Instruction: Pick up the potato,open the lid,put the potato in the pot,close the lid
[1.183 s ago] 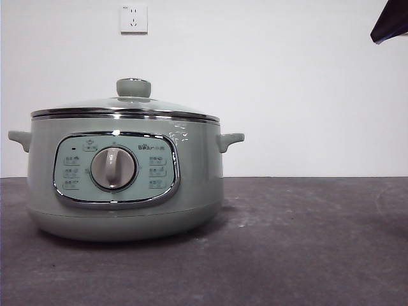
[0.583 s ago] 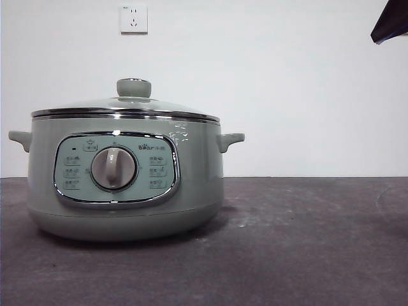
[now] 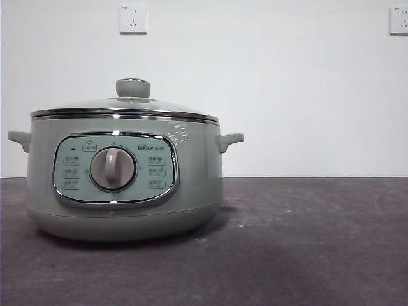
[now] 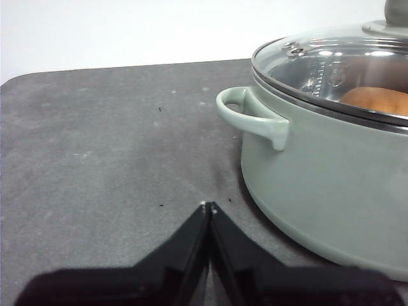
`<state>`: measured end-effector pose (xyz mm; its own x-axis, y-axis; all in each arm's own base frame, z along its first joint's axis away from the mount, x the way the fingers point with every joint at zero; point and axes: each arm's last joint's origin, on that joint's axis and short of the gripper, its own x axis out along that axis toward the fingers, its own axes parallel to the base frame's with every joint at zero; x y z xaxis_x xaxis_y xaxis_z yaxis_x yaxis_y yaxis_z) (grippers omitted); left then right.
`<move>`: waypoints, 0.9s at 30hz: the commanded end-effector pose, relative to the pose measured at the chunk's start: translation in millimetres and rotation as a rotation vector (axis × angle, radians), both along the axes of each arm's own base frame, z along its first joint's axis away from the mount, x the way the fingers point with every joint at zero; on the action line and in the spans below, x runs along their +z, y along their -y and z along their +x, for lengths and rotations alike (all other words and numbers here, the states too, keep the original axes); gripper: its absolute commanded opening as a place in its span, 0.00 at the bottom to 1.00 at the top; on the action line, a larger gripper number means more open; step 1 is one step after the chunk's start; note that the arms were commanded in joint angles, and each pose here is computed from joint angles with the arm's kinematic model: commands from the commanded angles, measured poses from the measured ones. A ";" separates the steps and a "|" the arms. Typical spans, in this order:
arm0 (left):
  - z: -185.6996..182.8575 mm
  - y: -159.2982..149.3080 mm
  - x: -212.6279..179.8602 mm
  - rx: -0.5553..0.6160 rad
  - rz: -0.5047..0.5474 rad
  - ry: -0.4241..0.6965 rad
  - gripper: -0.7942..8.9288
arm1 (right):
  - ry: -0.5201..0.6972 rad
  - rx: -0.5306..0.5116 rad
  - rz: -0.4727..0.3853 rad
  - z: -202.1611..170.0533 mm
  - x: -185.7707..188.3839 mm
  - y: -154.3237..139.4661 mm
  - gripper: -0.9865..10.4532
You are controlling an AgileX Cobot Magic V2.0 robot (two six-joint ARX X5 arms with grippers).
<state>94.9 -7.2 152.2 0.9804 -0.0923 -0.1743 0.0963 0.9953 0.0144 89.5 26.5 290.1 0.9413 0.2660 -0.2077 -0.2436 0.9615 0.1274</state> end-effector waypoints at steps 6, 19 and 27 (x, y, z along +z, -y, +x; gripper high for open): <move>0.8 -0.2 -5.1 0.000 0.011 -0.009 0.08 | 0.165 -0.098 0.037 4.2 -71.4 9.9 0.09; 0.8 -0.2 -5.1 0.000 0.011 -0.009 0.08 | 0.094 -0.112 0.068 6.4 -135.0 12.0 0.09; 0.8 -0.2 -5.1 0.000 0.011 -0.009 0.08 | 0.022 -0.113 0.046 5.3 -142.2 12.1 0.09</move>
<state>94.9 -7.2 152.2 0.9804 -0.0923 -0.1743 0.0963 0.9952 0.0148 94.7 14.4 151.9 0.9730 0.1667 -0.1593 -0.1400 0.9761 0.1663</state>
